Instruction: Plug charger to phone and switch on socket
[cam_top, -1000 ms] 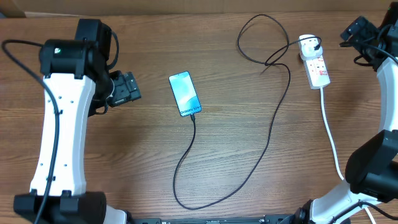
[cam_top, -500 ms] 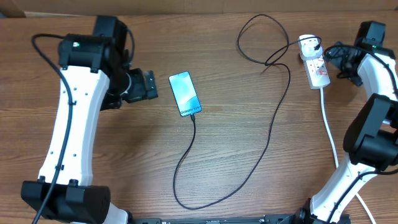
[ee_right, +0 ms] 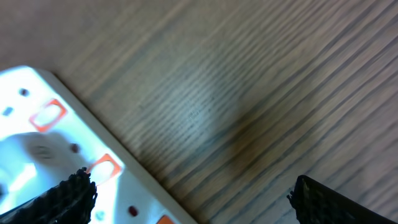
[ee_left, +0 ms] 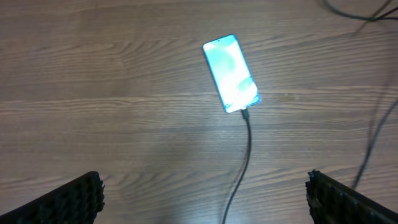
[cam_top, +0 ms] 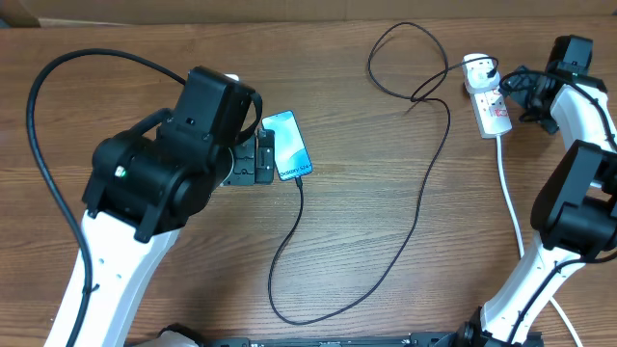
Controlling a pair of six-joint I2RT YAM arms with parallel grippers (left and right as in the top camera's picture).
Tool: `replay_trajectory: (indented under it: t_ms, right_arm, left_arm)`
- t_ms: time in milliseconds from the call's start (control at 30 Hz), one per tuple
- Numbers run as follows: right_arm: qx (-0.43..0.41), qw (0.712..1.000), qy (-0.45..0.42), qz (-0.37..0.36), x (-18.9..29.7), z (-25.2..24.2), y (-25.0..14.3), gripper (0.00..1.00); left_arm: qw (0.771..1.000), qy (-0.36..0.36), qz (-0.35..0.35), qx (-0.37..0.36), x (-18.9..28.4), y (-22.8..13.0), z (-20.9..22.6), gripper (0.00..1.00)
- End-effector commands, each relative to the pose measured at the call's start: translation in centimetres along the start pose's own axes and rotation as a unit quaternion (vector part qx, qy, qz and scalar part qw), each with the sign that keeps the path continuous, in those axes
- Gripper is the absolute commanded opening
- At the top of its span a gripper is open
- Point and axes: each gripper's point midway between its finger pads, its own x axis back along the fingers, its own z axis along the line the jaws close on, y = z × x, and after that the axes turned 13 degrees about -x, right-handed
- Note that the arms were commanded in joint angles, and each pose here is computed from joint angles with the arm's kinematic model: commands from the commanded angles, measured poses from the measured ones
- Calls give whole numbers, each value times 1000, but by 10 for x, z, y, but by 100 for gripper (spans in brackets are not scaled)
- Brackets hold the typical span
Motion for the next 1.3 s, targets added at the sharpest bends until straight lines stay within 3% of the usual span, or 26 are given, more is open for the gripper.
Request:
replay_trajectory:
  t_ms: [0, 433, 1033, 1267]
  right_arm:
    - [3, 1000, -6, 14, -17, -4, -8, 100]
    - [-31, 998, 42, 40, -24, 13, -17, 100]
    - [-31, 999, 19, 34, -37, 3, -19, 100]
    - [-113, 992, 29, 39, -36, -4, -8, 100]
  left_arm:
    - [1000, 24, 8, 6, -6, 0, 5, 100]
    - [1000, 25, 8, 6, -6, 0, 5, 100]
    - [1000, 25, 10, 5, -6, -1, 6, 100]
    - [1000, 25, 10, 5, -6, -1, 6, 100]
